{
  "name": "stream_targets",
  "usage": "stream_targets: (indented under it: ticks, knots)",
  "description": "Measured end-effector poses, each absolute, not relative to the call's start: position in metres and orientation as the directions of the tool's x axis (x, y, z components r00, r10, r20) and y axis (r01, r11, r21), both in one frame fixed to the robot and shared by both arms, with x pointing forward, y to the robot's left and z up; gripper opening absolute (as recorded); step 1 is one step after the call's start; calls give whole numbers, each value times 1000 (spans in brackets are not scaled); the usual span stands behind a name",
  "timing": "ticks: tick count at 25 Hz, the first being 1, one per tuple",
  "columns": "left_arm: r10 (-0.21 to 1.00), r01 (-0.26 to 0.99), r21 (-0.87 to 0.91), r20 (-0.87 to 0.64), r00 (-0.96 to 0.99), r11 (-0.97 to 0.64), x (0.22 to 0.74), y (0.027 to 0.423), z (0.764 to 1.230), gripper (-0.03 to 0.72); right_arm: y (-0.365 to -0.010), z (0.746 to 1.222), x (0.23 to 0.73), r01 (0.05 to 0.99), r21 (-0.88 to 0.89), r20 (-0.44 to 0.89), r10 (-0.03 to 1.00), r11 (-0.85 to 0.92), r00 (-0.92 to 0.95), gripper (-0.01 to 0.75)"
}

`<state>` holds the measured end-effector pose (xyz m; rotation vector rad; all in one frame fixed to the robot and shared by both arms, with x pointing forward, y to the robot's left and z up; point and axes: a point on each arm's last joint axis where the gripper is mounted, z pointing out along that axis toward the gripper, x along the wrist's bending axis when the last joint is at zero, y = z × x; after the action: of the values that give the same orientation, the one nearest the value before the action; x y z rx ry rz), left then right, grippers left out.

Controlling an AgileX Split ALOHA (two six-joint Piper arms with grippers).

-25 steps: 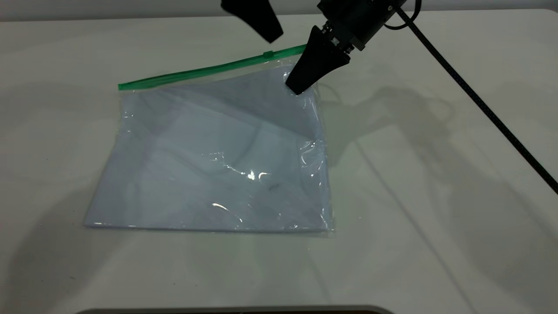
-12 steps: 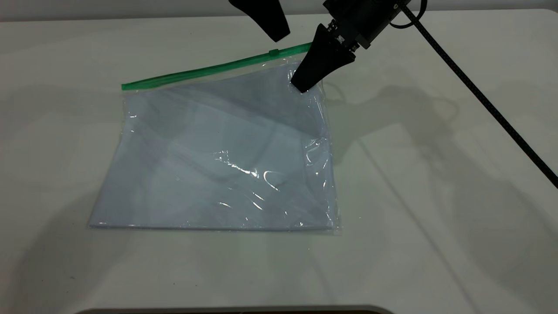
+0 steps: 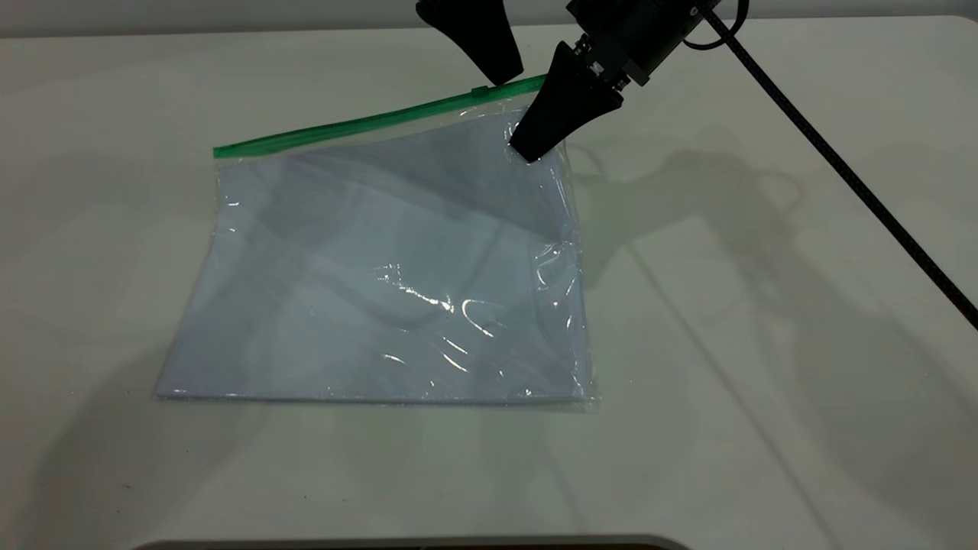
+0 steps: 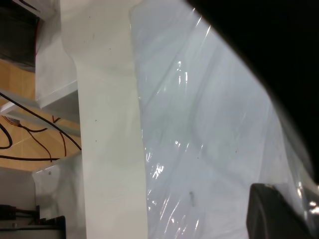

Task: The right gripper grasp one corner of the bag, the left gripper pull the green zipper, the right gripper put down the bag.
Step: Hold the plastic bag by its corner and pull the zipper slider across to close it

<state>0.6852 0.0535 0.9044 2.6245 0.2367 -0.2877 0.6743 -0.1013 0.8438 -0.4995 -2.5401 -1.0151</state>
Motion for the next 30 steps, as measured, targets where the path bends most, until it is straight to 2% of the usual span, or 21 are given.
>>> stream_targets:
  ticks: [10,19,30]
  knots:
    - [114,232,446,-277,954,-864,685,52,890,452,-102,842,674,445,574,448,191,687,-874,33]
    - [115,232,440,-276,954,-868,685,53,889,251,-109,841,677,449,570,441,205,689,-874,33]
    - [79,206,466,-278,957,-861,684,51,885,238,-125,842,683,482,575,454,232,661,-860,33]
